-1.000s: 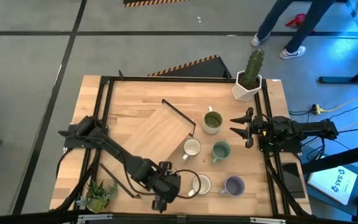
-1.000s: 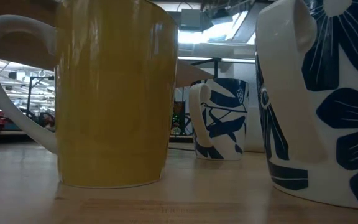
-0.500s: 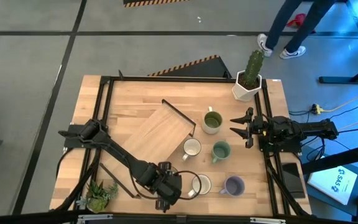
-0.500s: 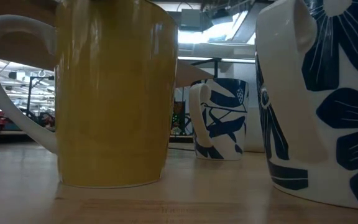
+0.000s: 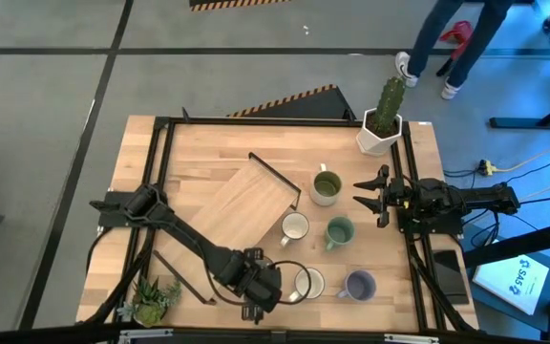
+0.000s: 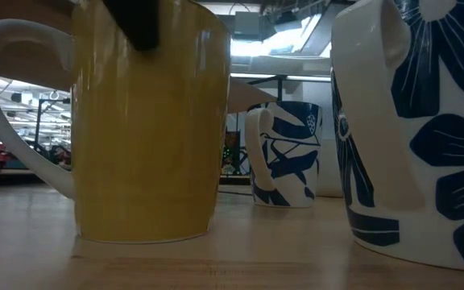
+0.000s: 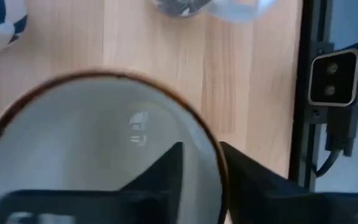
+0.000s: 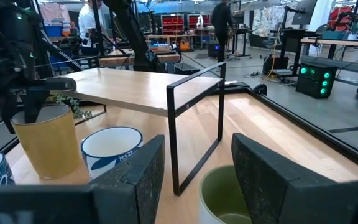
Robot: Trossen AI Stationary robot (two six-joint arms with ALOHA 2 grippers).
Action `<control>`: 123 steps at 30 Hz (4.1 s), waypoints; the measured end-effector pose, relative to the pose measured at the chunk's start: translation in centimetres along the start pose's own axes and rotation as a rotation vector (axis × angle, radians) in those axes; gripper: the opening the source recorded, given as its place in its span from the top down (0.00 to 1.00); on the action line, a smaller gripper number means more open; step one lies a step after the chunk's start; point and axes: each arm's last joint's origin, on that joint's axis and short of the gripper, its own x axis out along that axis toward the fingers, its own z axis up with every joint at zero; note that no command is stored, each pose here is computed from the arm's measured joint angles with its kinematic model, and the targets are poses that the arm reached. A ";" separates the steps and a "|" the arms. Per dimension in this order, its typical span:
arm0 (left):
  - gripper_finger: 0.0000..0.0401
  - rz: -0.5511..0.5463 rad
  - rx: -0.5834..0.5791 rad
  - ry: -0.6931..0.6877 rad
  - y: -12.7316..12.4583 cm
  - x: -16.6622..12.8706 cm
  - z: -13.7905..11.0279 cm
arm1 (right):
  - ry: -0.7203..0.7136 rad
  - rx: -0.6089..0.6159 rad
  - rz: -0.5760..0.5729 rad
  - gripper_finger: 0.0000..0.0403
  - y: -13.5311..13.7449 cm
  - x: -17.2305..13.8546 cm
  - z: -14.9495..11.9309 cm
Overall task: Place coffee mugs
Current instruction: Put the yellow mug on the shelf
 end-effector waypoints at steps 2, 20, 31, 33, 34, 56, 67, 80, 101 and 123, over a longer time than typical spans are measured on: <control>0.92 -0.016 -0.008 -0.001 0.1 -0.1 0.1 | 0.000 0.000 0.000 0.56 0.0 0.0 0.0; 0.96 -0.151 0.039 -0.042 -1.0 -2.6 2.0 | 0.000 -0.001 -0.001 0.56 0.0 0.0 0.0; 0.96 -0.098 0.047 -0.074 -1.1 -6.5 3.0 | 0.000 -0.001 -0.006 0.56 0.0 0.0 0.0; 0.96 -0.071 0.066 -0.074 -0.9 -7.4 3.1 | -0.002 -0.001 -0.017 0.56 0.0 0.0 0.0; 0.96 -0.058 0.077 -0.078 -0.9 -7.9 3.1 | -0.002 0.000 -0.024 0.56 -0.1 0.0 0.0; 0.96 0.322 0.042 -0.084 7.8 -15.3 5.6 | -0.006 -0.035 -0.061 0.56 -0.2 0.0 0.0; 0.96 0.401 0.041 -0.062 17.0 -17.0 8.1 | -0.006 -0.051 -0.063 0.56 -0.2 0.0 0.0; 0.96 0.285 -0.135 -0.045 25.7 -20.0 7.6 | -0.006 -0.052 -0.063 0.56 -0.2 0.0 0.0; 0.96 0.318 -0.036 -0.095 22.2 -22.9 0.2 | -0.014 -0.097 -0.223 0.56 -0.6 -0.1 0.2; 0.96 0.220 0.176 -0.006 25.8 -19.7 2.1 | -0.015 -0.096 -0.252 0.56 -0.7 -0.1 0.2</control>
